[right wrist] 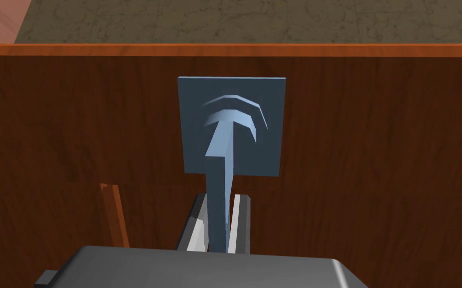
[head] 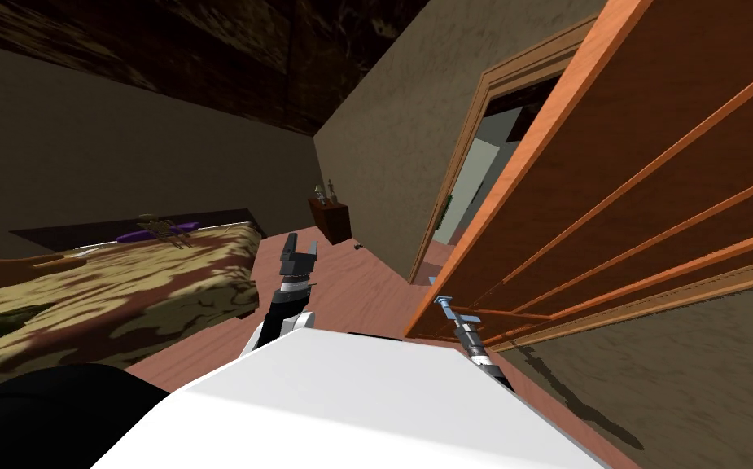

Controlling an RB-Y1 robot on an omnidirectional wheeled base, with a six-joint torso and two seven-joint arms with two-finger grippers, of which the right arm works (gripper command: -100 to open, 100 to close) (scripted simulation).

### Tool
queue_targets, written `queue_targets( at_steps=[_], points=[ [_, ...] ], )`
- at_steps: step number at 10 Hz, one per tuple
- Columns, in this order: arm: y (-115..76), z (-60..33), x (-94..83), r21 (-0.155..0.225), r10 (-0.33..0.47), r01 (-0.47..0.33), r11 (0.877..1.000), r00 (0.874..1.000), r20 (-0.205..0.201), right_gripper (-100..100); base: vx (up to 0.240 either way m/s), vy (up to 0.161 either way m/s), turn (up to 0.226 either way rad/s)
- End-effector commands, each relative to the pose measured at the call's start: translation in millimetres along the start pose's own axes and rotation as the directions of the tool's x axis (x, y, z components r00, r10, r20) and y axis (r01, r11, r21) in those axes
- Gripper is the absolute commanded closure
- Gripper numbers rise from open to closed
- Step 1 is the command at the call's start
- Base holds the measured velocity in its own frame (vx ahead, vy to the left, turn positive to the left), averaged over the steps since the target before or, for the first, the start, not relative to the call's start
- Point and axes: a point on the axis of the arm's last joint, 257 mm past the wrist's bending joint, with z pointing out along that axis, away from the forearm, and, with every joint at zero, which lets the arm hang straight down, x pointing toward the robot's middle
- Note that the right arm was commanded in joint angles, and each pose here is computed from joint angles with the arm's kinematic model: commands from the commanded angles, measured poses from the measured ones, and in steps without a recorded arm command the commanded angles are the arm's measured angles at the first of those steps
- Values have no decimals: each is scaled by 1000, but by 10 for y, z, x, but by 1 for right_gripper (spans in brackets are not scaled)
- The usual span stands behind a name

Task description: Pull the door open

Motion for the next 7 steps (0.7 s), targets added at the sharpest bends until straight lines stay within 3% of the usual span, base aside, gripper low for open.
queue_targets(
  at_steps=[1, 2, 4, 7],
  points=[
    [8, -44, -8, 2, 0, 0, 1000, 1000, -1, 100, -77, -37, 27],
    [17, -158, -20, 1, 1, -1, 1000, 1000, -11, 100, -133, -34, 197],
    [22, -212, -25, 0, 1, -1, 1000, 1000, -16, 100, -166, -40, 122],
    [9, -86, 27, 3, 1, -1, 1000, 1000, -25, 100, -129, -35, 62]
  ],
)
